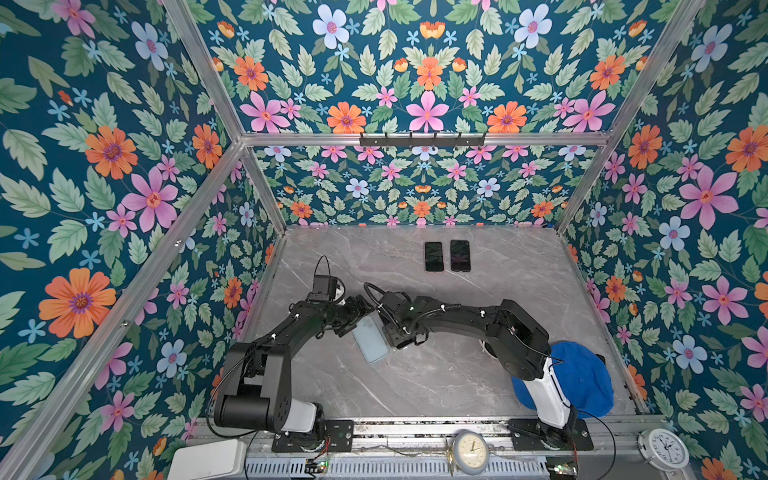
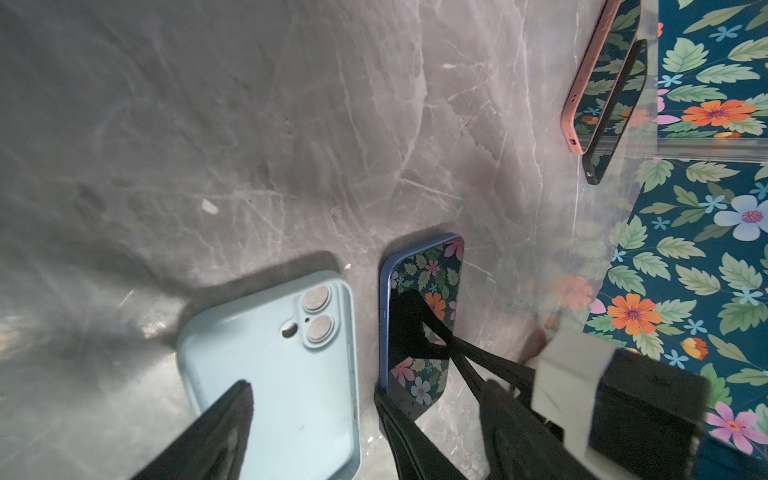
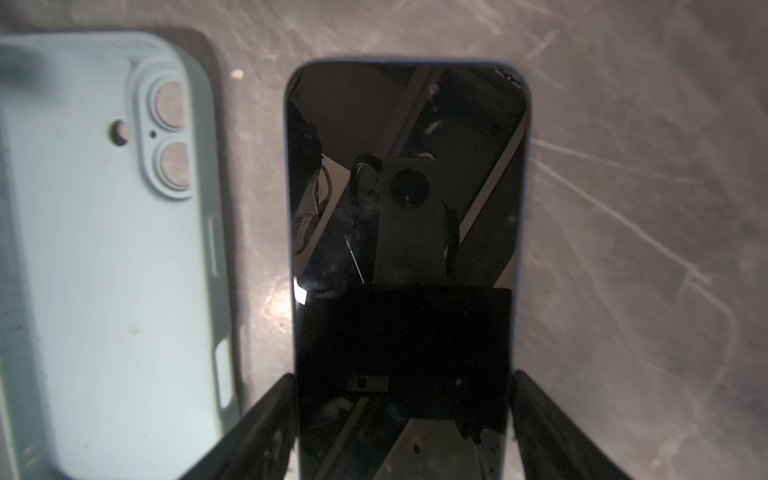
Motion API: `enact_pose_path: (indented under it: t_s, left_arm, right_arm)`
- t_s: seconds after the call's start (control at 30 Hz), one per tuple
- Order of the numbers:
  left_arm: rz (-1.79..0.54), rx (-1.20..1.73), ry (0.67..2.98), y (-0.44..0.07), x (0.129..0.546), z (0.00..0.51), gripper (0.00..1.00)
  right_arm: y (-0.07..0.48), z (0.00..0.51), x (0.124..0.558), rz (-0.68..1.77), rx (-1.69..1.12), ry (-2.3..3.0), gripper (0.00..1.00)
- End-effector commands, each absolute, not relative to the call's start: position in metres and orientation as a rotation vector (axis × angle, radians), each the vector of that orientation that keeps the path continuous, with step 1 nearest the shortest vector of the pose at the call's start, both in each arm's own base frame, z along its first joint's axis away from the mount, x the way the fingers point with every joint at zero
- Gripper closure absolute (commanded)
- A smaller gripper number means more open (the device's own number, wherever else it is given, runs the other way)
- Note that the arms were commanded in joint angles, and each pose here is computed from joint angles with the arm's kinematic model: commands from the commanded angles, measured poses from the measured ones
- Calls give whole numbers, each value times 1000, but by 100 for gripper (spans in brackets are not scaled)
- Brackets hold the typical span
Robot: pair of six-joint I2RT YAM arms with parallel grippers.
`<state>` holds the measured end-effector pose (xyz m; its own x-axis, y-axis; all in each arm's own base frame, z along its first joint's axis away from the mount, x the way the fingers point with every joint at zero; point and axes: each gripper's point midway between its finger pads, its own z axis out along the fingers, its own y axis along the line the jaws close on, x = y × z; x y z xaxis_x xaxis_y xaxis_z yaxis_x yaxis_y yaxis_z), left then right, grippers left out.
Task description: Put the phone into the phone case
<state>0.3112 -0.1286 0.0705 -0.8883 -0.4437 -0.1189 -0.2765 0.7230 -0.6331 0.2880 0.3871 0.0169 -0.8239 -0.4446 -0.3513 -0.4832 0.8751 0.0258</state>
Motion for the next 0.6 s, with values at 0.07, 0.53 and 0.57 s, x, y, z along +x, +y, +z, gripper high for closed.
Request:
enact_pose_path:
  t_s: [0.07, 0.53, 0.57]
  left_arm:
    - [-963, -517, 2672, -138, 319, 74, 17]
    - [-1206, -319, 2623, -196, 354, 83, 35]
    - [-1221, -318, 2615, -198, 357, 82, 37]
  right_arm:
    - [366, -2, 273, 228, -663, 2849, 31]
    - [354, 17, 285, 425, -574, 2770, 34]
    - [354, 17, 285, 430, -573, 2767, 34]
